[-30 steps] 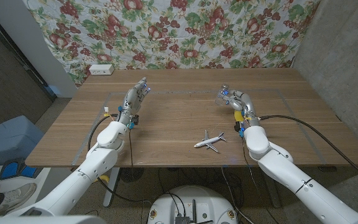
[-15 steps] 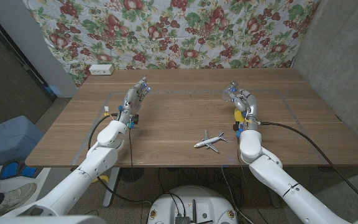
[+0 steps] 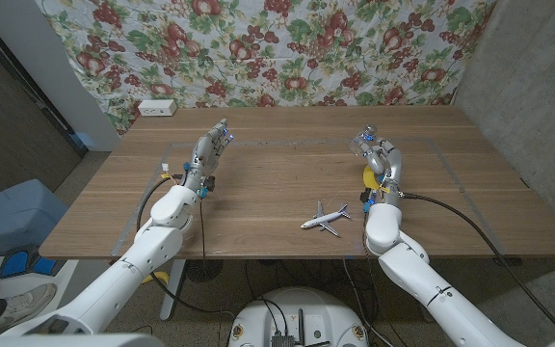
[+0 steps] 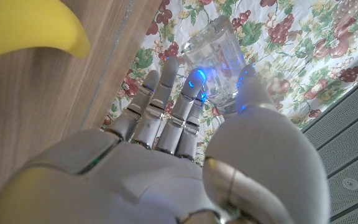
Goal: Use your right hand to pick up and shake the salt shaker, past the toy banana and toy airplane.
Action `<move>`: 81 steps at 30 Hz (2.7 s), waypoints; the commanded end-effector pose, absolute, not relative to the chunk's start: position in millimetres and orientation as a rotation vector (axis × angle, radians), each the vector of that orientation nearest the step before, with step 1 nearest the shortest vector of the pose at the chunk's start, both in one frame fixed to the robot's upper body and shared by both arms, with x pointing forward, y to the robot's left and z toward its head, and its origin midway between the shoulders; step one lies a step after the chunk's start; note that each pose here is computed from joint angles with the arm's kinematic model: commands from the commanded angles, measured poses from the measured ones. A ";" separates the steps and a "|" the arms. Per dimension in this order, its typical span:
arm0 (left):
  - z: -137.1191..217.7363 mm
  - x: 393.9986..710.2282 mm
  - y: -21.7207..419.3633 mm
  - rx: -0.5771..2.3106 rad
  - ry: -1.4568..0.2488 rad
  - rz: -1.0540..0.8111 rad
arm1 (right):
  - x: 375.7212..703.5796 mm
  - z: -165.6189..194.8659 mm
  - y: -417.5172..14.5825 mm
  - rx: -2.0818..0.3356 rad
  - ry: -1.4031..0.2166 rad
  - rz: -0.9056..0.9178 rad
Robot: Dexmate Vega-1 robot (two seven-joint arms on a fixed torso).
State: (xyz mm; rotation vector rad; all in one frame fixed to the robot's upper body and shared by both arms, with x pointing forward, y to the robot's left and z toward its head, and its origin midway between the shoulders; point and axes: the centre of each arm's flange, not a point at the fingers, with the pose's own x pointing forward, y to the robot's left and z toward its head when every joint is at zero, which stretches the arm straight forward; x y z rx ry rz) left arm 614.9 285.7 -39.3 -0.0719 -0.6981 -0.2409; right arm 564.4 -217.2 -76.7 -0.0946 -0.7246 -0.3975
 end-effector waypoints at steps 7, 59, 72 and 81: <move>-37.1 616.4 284.2 -0.068 -0.699 -0.246 | 566.8 -68.1 -216.5 -0.249 -0.684 -0.305; -35.8 618.6 278.4 -0.065 -0.692 -0.242 | 567.1 -82.4 -223.3 -0.089 -0.700 -0.433; -34.7 618.4 277.7 -0.065 -0.696 -0.239 | 567.9 -83.6 -222.5 -0.036 -0.720 -0.470; -33.9 618.5 277.3 -0.062 -0.696 -0.239 | 569.9 -80.1 -222.9 -0.057 -0.726 -0.443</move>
